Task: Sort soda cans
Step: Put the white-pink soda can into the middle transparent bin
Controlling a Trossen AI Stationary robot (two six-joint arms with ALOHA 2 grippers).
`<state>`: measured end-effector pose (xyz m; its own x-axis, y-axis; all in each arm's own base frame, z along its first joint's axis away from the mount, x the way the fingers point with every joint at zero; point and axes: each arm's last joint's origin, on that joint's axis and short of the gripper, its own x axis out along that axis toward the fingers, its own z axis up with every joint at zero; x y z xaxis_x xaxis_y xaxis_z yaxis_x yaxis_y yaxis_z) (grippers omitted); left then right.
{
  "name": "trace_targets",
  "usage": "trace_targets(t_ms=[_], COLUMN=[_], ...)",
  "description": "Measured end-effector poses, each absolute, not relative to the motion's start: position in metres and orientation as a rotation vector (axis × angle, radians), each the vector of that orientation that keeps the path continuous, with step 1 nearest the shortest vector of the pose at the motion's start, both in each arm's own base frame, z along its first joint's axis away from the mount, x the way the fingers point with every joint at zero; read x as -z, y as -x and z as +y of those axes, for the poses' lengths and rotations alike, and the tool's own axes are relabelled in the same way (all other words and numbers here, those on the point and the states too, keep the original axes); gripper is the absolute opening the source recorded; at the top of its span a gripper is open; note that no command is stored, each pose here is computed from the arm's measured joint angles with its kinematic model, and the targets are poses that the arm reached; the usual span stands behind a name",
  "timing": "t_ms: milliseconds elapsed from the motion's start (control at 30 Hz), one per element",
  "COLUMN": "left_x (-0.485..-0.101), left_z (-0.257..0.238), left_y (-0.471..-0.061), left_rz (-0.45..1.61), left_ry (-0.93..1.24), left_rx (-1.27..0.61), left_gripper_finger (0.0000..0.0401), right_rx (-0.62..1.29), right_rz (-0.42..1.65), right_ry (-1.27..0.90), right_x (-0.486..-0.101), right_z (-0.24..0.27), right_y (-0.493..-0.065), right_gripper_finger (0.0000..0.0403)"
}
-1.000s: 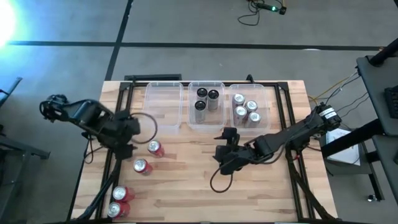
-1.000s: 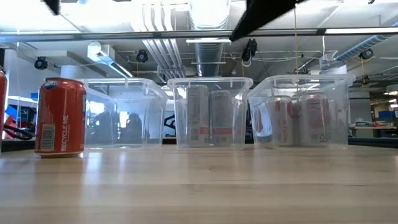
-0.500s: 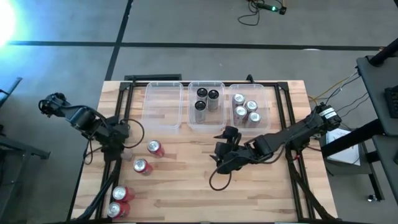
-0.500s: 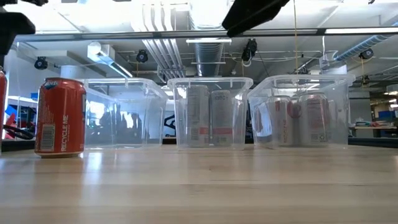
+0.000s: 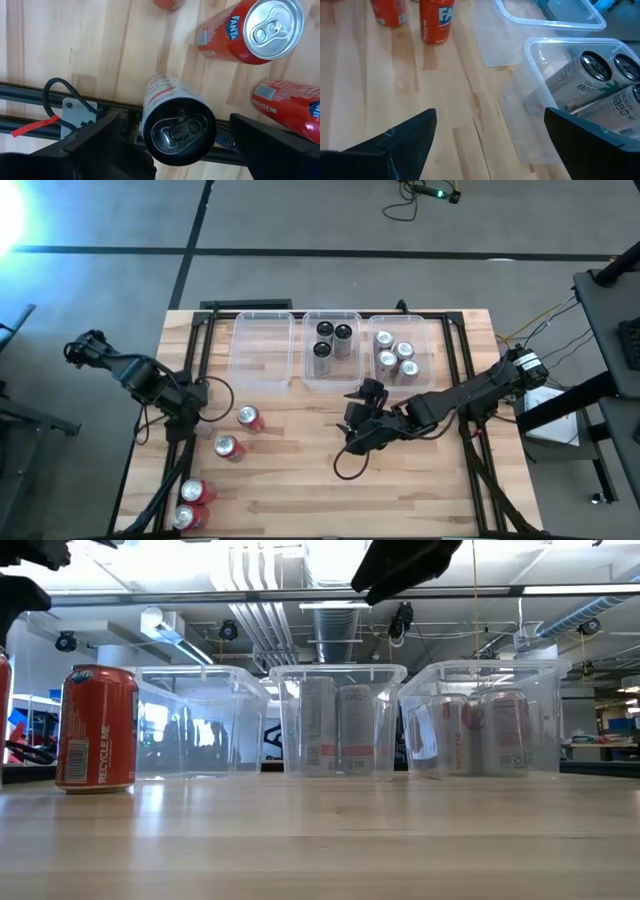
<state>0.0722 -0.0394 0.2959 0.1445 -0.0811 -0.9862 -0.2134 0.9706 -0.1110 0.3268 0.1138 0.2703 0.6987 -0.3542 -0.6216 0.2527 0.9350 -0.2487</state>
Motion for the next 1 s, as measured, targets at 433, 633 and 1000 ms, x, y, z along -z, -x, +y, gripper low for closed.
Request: trace_targets(t_ms=[433,633,1000], left_x=[-0.270,-0.267,-0.264], left_z=[-0.045,-0.047,-0.049], left_y=[-0.077,-0.081,-0.085], left_rz=[1.565,1.564,1.578], left_ry=[0.275,0.258,0.286], left_rx=[-0.090,-0.101,-0.124], left_gripper_finger=[0.0360,0.0344,0.0250], right_rx=[0.347,0.360,0.357], right_rz=[0.725,0.726,0.728], right_ry=[0.149,0.120,0.103], right_x=[-0.270,-0.270,-0.269], right_z=[0.110,0.110,0.110], right_y=[-0.328,-0.328,-0.327], right_gripper_finger=[0.0365,0.0365,0.0365])
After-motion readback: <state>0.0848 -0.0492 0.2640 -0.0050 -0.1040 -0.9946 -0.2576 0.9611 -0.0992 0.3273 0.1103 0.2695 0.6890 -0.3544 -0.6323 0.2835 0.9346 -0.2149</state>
